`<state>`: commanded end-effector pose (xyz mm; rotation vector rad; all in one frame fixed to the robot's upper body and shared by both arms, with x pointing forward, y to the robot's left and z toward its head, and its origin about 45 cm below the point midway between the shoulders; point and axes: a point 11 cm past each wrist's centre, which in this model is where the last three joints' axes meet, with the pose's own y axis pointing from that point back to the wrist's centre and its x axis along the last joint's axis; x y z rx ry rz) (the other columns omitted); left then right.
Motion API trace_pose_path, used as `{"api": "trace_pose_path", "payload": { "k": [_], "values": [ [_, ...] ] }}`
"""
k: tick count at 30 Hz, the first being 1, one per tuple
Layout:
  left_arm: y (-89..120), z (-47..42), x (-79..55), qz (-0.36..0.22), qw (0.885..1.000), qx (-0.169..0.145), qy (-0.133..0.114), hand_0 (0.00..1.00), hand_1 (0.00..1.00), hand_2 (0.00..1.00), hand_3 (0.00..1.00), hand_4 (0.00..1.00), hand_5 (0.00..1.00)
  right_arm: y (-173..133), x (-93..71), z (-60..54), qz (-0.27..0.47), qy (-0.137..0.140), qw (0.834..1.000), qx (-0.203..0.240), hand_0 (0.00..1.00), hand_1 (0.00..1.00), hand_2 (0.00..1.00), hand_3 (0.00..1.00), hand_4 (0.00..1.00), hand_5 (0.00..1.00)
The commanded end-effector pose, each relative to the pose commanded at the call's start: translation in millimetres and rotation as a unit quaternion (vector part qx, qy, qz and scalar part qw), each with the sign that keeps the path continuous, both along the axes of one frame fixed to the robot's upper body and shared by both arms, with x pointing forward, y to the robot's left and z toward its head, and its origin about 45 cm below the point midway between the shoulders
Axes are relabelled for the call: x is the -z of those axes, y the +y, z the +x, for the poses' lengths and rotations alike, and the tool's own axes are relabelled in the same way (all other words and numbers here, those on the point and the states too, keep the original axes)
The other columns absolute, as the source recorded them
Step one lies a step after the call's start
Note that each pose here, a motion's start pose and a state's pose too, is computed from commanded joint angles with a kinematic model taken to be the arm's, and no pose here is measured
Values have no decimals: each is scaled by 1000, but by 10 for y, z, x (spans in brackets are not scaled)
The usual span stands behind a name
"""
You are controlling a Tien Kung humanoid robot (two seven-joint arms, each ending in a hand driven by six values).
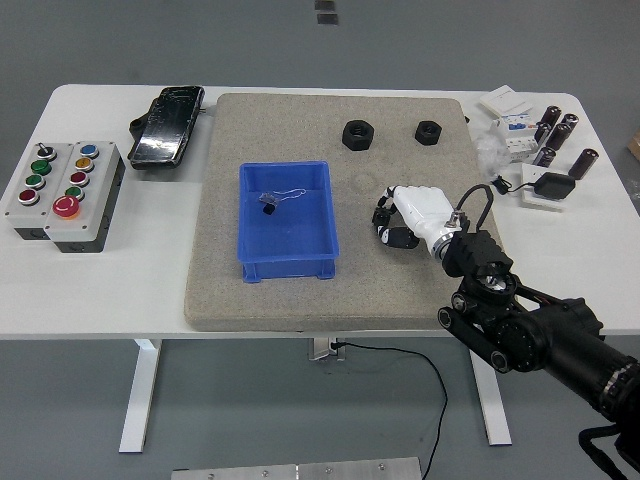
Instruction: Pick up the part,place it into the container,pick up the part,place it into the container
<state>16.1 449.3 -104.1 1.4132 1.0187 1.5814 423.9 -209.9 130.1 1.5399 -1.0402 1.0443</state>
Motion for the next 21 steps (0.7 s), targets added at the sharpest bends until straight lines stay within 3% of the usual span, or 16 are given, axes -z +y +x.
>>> {"api": "trace_pose_path", "payload": {
  "k": [14,15,20,21],
  "values": [
    [-3,8,1,0,1000,2,0,675,684,647,701,717,286,34,31,-23,7,2,1000,-5,437,561,537,630,392,135],
    [-4,8,1,0,1000,2,0,675,685,647,701,717,286,37,27,-22,8,1,1000,-5,435,561,537,628,453,84],
    [-4,9,1,0,1000,2,-1,675,685,647,701,717,286,41,-19,-3,14,-8,1000,-6,435,561,537,628,453,84],
    [-4,9,1,0,1000,2,-1,675,684,647,701,717,286,40,-23,-1,14,-9,1000,-6,436,560,535,622,502,49]
  ]
}}
